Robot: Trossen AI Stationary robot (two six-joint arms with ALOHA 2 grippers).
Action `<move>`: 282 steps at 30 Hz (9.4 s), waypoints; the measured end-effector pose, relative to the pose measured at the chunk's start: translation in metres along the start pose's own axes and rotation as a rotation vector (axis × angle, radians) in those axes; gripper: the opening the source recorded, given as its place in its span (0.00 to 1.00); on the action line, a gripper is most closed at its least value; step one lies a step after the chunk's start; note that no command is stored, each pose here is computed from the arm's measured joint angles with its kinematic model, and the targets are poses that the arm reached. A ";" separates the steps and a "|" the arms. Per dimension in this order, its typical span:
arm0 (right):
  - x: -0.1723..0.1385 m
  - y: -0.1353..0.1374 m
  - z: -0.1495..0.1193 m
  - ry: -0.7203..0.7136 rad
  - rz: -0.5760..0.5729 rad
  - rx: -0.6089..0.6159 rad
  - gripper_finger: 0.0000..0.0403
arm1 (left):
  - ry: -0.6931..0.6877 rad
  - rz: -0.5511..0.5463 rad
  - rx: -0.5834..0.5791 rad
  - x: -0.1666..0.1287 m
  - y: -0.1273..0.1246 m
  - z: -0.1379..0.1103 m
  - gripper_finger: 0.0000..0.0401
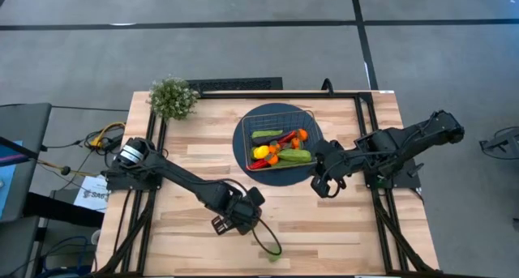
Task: Build produce basket
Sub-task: Put the lemon into the wire basket, then put the green lime into the wire basket
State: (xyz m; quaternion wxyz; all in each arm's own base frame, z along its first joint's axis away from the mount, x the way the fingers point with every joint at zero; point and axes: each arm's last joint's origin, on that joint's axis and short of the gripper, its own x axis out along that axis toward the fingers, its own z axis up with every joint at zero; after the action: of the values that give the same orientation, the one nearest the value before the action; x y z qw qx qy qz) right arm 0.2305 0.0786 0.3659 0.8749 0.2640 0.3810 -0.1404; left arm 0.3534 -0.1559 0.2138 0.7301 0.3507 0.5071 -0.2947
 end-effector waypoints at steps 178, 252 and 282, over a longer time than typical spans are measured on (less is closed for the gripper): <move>0.016 0.066 -0.069 0.298 0.102 -0.230 0.01 | 0.015 0.559 -1.199 -0.170 0.017 -0.013 0.78; 0.181 0.135 -0.072 0.388 0.097 -0.245 0.04 | 0.056 0.462 -1.024 -0.122 -0.052 0.013 0.78; 0.217 0.104 -0.106 0.561 -0.328 0.051 0.50 | 0.071 0.471 -1.000 -0.124 -0.060 0.013 0.78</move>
State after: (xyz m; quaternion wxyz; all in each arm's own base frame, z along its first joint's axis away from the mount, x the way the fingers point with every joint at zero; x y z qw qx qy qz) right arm 0.3602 0.2147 0.1818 0.6946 0.2493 0.6411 -0.2106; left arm 0.2744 -0.1920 0.3215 0.8362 0.0749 0.5175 0.1655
